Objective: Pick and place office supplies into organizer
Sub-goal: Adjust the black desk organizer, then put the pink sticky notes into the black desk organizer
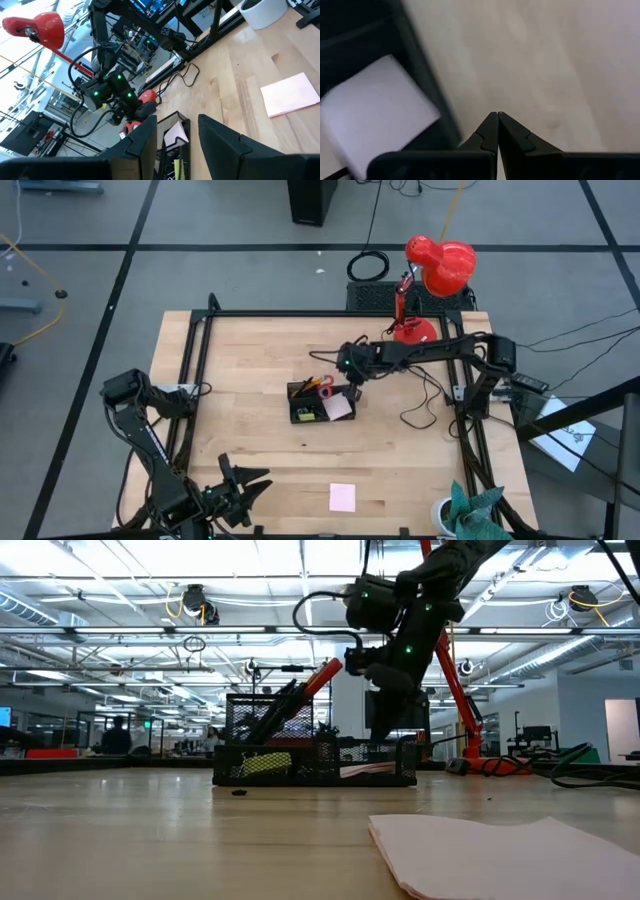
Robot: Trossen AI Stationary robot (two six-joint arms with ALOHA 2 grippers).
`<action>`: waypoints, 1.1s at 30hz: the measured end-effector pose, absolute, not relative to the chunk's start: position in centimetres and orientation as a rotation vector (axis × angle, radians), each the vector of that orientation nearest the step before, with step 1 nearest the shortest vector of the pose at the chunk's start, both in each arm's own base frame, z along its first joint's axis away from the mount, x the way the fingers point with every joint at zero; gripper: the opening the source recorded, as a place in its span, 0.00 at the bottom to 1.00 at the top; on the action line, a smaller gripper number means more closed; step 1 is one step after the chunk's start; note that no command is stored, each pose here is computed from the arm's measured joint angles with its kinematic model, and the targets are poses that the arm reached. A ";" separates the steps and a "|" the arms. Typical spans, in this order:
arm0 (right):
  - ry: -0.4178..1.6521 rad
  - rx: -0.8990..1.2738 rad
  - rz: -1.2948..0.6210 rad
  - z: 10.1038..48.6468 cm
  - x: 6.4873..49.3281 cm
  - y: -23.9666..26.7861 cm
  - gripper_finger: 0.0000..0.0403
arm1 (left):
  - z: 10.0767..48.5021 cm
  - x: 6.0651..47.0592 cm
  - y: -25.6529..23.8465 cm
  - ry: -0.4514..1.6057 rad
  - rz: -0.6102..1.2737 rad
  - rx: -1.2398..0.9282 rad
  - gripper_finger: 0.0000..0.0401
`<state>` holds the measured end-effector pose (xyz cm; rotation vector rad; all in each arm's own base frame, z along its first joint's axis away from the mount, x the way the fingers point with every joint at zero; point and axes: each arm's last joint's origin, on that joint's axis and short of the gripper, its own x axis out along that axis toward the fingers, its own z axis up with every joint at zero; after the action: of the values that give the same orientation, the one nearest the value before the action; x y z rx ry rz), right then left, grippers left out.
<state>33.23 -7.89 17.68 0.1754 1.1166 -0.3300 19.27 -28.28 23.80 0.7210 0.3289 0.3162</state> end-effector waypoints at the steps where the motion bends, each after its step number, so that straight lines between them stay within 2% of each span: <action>1: 1.117 0.177 -0.317 17.7 33.3 -7.7 0.00 | 23.8 19.3 -28.3 0.329 0.316 0.720 0.37; 16: 1.164 0.217 -0.247 17.5 33.4 -5.0 0.00 | 23.8 19.3 -28.3 0.328 0.317 0.718 0.37; 23: 1.155 0.142 -0.321 17.9 33.2 -4.7 0.00 | 23.8 19.3 -28.3 0.328 0.317 0.716 0.37; 29: 1.020 0.124 -0.292 22.4 31.8 -3.6 0.00 | 23.7 19.3 -28.3 0.348 0.289 0.710 0.37; 33: 0.884 0.094 -0.206 26.2 30.3 -0.7 0.00 | 23.6 19.5 -28.3 0.370 0.268 0.685 0.37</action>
<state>30.26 -0.74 26.23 0.0939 0.8843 -0.2064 19.48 -28.26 23.63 0.6847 0.3705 0.2677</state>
